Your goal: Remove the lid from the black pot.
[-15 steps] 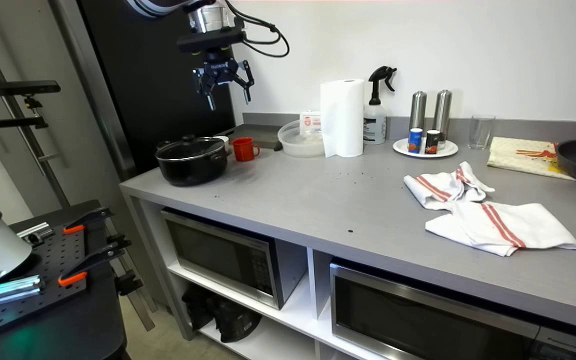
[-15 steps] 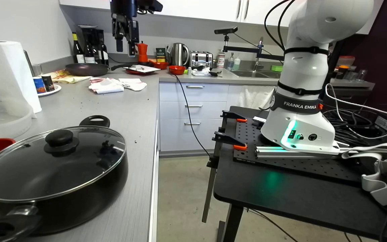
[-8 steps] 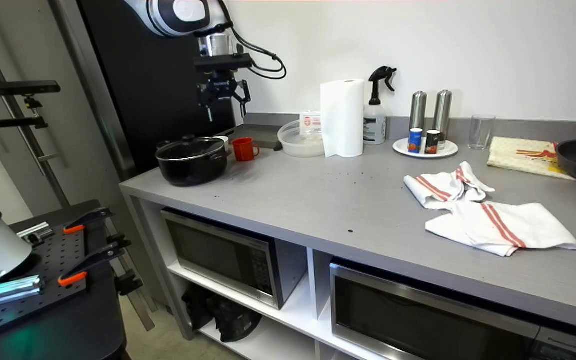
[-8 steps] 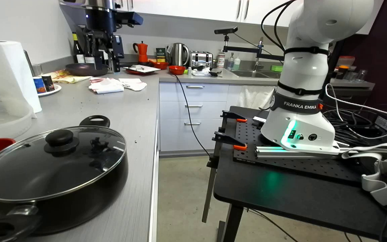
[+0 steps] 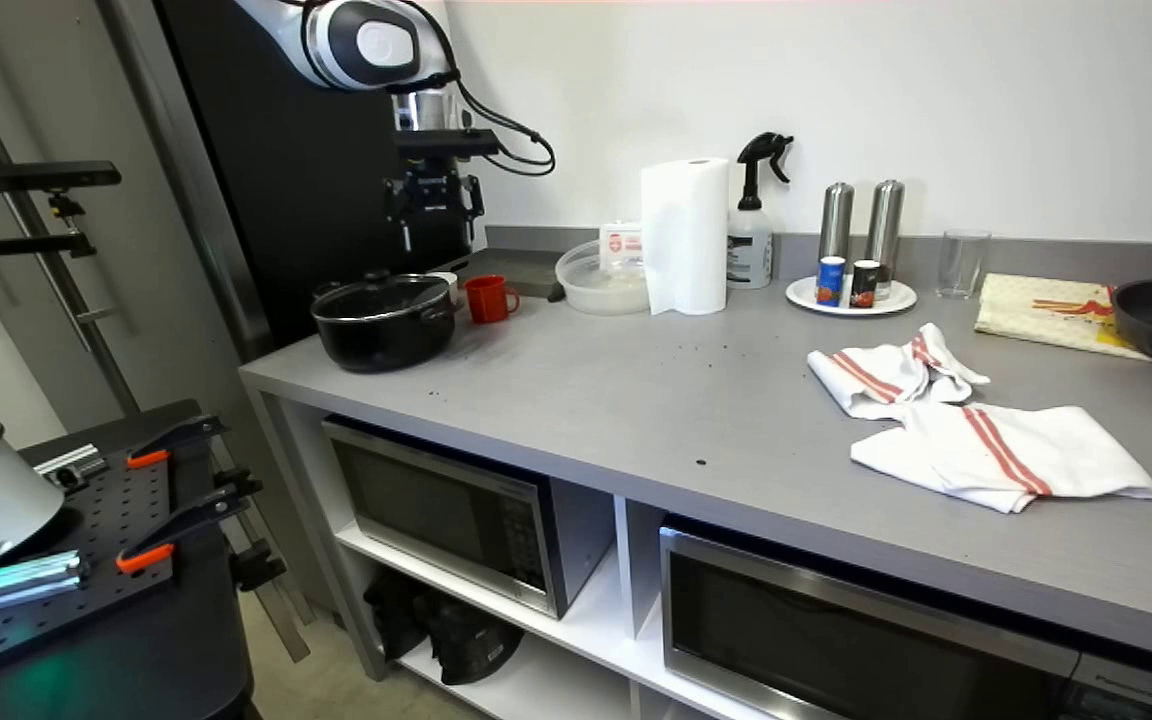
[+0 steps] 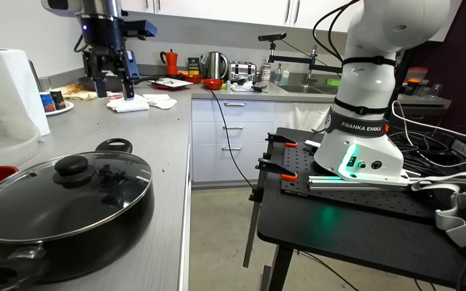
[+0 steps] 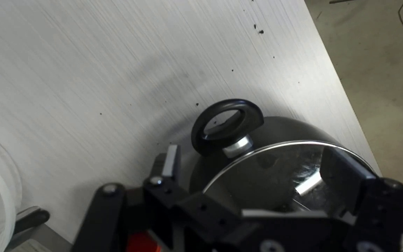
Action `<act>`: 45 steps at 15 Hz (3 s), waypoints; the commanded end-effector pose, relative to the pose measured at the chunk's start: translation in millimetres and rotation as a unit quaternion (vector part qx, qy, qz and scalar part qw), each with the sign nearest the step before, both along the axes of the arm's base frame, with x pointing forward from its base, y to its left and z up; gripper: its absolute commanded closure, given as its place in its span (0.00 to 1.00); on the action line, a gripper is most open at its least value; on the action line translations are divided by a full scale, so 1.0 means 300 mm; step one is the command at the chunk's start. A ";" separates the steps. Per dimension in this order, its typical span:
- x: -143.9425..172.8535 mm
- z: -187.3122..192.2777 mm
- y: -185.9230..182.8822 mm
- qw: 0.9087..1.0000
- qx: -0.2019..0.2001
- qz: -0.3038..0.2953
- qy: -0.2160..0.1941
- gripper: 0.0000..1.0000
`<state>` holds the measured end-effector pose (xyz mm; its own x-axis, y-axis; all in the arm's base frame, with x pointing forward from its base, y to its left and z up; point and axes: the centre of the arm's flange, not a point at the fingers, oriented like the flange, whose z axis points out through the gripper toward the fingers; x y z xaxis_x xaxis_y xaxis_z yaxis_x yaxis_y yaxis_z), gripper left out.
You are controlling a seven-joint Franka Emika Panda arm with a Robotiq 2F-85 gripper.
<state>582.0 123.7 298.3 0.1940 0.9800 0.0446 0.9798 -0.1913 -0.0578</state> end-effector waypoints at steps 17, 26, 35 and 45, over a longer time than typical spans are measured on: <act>-0.092 -0.164 0.455 0.989 0.023 0.143 0.028 0.00; -0.148 -0.216 0.585 0.982 0.029 0.186 0.029 0.00; -0.147 -0.264 0.618 0.979 0.033 0.200 0.032 0.30; -0.130 -0.224 0.612 0.978 0.030 0.207 0.017 0.75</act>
